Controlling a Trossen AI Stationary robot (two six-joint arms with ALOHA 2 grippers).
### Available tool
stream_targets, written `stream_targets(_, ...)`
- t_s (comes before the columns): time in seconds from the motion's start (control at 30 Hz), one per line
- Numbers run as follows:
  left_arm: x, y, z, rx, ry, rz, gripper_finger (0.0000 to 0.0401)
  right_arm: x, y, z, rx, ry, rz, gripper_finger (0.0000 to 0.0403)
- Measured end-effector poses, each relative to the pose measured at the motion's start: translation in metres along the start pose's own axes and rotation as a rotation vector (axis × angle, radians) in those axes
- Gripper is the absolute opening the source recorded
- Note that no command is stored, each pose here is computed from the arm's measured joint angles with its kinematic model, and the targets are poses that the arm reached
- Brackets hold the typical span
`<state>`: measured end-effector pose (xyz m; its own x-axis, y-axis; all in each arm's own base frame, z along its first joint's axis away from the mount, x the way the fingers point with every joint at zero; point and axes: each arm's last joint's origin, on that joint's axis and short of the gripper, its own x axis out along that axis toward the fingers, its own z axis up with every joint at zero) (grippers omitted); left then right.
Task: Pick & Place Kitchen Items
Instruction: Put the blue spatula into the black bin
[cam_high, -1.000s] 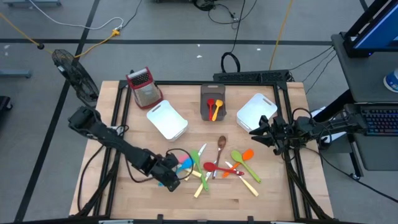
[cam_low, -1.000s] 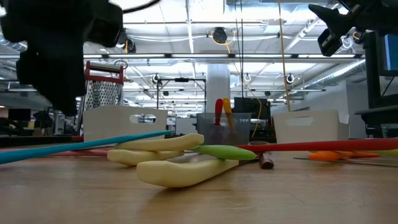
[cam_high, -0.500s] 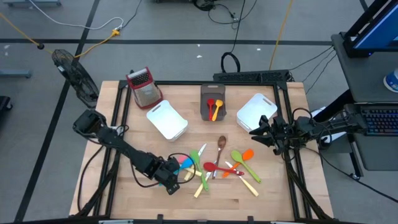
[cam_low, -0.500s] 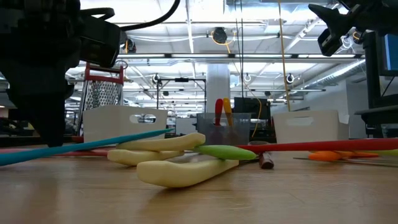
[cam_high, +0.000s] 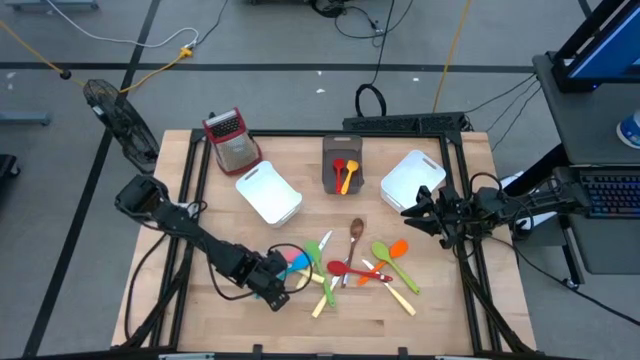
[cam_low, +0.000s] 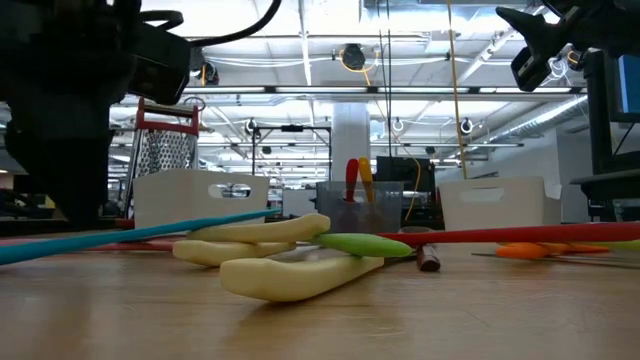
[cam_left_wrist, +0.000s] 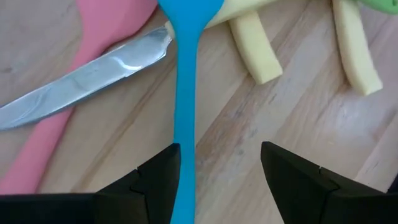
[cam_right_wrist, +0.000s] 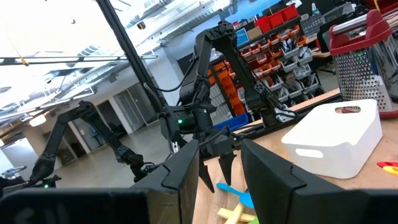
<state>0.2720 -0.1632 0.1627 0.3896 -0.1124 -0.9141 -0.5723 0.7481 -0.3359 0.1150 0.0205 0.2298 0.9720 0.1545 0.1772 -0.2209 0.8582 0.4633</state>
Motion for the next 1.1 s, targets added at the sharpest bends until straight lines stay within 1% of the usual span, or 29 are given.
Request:
stream_targets(0.07, 0.000, 0.000, 0.000, 0.000, -0.011, 0.004, 0.0230, 0.000, 0.000, 0.000, 0.000, 0.000, 0.000, 0.0114)
stream_targets(0.2, 0.000, 0.008, 0.000, 0.020, -0.032, 0.090, 0.0230, 0.000, 0.000, 0.000, 0.000, 0.001, 0.000, 0.0114)
stream_targets(0.27, 0.000, 0.010, 0.001, 0.028, -0.028, 0.107, 0.0230, 0.000, 0.000, 0.000, 0.000, 0.001, 0.000, 0.0114)
stream_targets(0.37, 0.000, 0.009, 0.001, 0.065, -0.021, 0.100, 0.0230, 0.000, 0.000, 0.000, 0.000, 0.001, 0.000, 0.0114)
stream_targets(0.57, 0.000, 0.006, 0.003, 0.062, -0.034, 0.071, 0.0230, 0.000, 0.000, 0.000, 0.000, 0.000, 0.000, 0.0114)
stream_targets(0.77, 0.017, 0.003, 0.002, 0.060, -0.025, 0.052, 0.0230, 0.000, 0.000, 0.000, 0.000, 0.000, 0.000, 0.0114)
stream_targets(1.0, 0.038, 0.005, -0.001, 0.065, -0.001, 0.091, 0.0230, 0.000, 0.000, 0.000, 0.000, -0.002, 0.001, 0.0114)
stream_targets(1.1, 0.039, 0.005, -0.002, 0.067, 0.003, 0.097, 0.0228, 0.000, 0.000, 0.001, 0.000, -0.007, 0.004, 0.0114)
